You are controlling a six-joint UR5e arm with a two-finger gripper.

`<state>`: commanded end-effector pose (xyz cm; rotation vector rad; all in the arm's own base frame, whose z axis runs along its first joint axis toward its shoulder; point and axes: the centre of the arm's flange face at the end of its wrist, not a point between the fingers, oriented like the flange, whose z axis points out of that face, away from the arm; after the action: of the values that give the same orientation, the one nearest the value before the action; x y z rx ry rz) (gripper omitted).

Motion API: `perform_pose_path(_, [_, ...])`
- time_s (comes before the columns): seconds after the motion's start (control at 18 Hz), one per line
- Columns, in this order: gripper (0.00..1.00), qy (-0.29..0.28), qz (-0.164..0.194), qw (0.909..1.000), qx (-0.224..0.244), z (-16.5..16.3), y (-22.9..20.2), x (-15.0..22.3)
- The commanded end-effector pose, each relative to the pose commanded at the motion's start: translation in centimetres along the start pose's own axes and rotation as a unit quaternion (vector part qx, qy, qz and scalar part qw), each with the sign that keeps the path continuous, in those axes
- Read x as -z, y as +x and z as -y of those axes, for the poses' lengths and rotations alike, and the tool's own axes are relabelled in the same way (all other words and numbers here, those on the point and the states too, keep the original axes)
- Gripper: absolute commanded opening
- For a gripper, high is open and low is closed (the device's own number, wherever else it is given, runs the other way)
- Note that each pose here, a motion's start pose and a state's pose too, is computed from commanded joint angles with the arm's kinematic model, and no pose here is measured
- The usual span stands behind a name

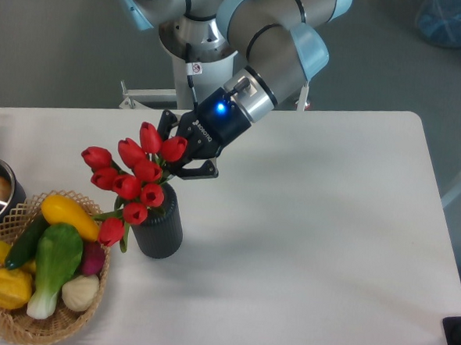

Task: Pick up the flowers from the vase
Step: 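Lift the gripped tulips straight up out of the black vase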

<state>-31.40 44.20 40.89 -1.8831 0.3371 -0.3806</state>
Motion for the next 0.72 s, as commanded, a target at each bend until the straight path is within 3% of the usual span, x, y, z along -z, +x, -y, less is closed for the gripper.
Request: perform_pose_path(0.72, [0.00,0.067,0.013,0.9973,0.027,4.4,-1.0,3.7])
